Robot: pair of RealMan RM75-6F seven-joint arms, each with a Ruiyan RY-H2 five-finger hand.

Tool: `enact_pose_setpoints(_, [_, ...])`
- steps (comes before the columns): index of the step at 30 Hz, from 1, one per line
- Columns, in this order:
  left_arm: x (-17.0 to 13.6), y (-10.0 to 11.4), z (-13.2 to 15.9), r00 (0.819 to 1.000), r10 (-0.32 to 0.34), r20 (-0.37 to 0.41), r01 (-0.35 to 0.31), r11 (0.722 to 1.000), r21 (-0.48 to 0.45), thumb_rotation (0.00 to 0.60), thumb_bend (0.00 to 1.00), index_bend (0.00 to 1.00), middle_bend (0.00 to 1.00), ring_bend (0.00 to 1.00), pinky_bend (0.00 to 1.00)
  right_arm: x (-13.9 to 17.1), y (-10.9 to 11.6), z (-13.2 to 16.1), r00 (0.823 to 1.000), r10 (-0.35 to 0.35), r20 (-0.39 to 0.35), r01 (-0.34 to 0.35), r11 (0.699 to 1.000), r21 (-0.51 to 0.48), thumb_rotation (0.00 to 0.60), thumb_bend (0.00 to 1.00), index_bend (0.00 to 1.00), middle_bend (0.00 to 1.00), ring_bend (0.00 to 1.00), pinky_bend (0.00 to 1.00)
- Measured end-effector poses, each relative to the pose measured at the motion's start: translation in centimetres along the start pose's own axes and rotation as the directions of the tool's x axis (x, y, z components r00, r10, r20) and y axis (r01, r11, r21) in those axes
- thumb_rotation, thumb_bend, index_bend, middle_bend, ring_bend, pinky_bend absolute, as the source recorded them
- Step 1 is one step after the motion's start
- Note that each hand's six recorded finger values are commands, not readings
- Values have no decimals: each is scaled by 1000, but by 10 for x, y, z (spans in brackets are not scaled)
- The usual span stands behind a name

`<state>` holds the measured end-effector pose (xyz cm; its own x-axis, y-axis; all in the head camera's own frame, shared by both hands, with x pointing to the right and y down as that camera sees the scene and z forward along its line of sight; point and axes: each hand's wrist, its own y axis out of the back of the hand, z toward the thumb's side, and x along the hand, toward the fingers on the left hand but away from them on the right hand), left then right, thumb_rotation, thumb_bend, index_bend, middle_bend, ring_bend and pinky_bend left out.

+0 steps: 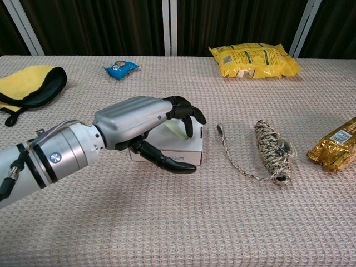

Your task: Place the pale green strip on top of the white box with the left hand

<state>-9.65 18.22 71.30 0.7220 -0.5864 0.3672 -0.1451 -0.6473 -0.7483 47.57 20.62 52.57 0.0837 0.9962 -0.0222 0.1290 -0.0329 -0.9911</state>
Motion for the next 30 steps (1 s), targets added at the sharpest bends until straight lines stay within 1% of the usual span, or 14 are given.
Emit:
enact_pose_setpoints(8, [-2, 13, 5, 999, 50, 19, -50, 999, -20, 221, 0, 204, 344, 57, 174, 0, -1, -1, 1000, 3, 2, -3, 1000, -1, 547, 296, 0, 0, 0, 0])
enact_pose_setpoints(10, [-2, 15, 4, 998, 53, 16, -53, 998, -17, 220, 0, 204, 345, 57, 174, 1, -1, -1, 1000, 3, 1, -3, 1000, -2, 547, 296, 0, 0, 0, 0])
enact_pose_setpoints(17, [-2, 6, -4, 1000, 14, -13, -14, 1000, 0, 226, 0, 204, 346, 57, 173, 1, -2, -1, 1000, 5, 4, -5, 1000, 0, 547, 296, 0, 0, 0, 0])
enact_pose_setpoints(30, [-1, -1, -2, 1000, -2, -1, 2, 1000, 0, 225, 0, 203, 350, 57, 174, 1, -3, -3, 1000, 6, 9, -6, 1000, 3, 546, 297, 0, 0, 0, 0])
